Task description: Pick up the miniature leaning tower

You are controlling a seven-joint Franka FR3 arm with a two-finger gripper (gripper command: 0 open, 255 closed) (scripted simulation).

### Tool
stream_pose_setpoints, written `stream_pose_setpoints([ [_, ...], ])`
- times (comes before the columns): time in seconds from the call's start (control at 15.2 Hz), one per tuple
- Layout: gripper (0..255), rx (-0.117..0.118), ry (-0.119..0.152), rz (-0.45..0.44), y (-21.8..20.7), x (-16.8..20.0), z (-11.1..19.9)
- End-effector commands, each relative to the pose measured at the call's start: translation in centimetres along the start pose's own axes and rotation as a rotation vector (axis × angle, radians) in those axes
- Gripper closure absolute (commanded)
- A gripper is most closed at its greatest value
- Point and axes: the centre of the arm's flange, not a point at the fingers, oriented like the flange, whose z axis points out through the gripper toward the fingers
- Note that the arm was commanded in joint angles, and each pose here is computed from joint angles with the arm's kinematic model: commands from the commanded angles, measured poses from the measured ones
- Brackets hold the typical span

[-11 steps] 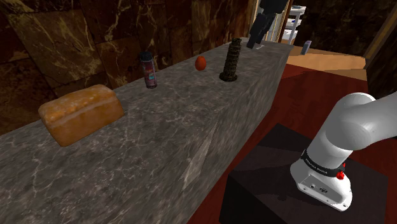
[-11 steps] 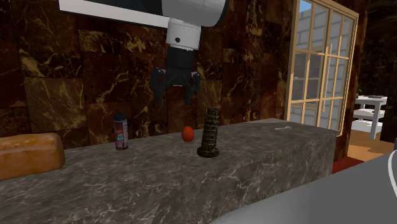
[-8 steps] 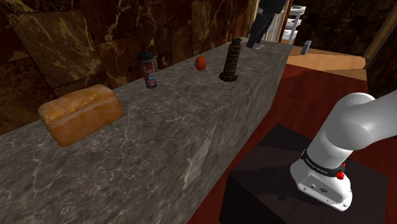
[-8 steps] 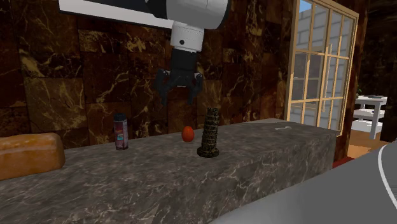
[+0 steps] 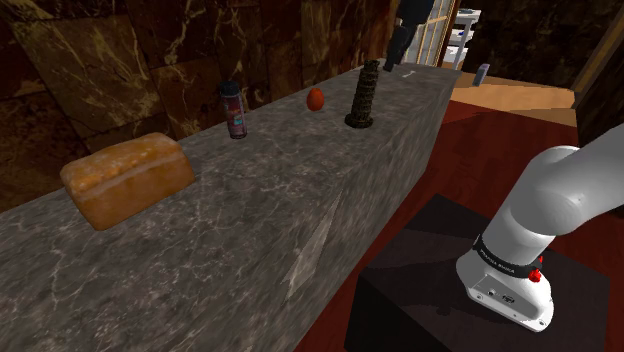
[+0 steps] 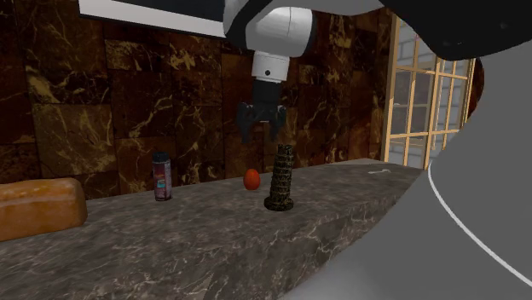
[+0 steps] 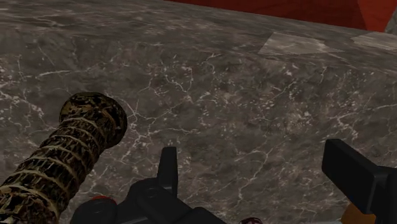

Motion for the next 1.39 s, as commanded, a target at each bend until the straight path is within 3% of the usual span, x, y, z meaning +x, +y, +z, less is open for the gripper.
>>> stream_pose_setpoints([
  [0.0,0,-0.003,-0.011,-0.019,2.6,1.1,0.4],
  [1.06,0,-0.019,-0.095,-0.156,21.0,11.0,5.0],
  [1.32,0,-0.019,-0.096,-0.158,21.3,10.8,6.6],
])
